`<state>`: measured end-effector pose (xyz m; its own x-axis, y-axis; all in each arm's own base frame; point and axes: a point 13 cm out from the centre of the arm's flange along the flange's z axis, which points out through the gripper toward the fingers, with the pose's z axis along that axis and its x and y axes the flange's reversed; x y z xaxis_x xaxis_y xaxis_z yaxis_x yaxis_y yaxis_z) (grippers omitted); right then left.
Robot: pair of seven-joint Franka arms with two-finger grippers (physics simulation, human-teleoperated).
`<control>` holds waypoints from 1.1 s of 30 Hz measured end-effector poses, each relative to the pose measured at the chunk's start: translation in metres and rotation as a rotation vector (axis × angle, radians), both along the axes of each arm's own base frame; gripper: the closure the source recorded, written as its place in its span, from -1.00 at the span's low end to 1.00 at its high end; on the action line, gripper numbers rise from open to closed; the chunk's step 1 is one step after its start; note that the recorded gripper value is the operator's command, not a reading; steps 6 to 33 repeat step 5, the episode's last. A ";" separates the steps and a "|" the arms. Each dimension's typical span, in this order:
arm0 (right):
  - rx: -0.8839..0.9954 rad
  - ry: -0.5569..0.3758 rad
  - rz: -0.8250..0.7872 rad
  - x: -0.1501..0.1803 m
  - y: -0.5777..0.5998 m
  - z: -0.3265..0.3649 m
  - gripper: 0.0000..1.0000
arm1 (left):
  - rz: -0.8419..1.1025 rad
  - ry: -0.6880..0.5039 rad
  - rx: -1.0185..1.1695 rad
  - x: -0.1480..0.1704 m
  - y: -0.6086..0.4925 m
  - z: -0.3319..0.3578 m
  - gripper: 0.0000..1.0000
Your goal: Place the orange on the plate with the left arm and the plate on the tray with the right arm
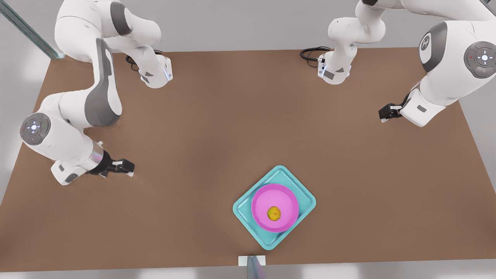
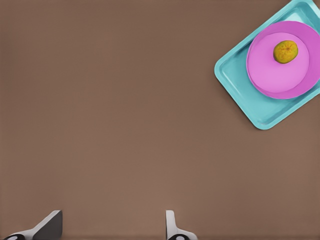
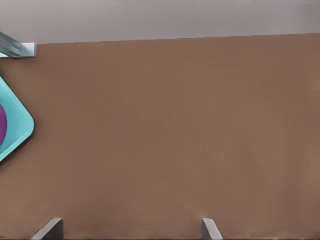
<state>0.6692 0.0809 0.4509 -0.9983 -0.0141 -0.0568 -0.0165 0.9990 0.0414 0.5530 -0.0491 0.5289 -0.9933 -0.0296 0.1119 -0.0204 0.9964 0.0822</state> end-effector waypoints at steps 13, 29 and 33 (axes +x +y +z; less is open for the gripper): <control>-0.123 0.106 0.085 -0.069 -0.039 0.042 -1.00 | 0.000 0.000 0.000 0.000 0.000 0.000 -1.00; -0.123 0.106 0.085 -0.069 -0.039 0.042 -1.00 | 0.000 0.000 0.000 0.000 0.000 0.000 -1.00; -0.123 0.106 0.085 -0.069 -0.039 0.042 -1.00 | 0.000 0.000 0.000 0.000 0.000 0.000 -1.00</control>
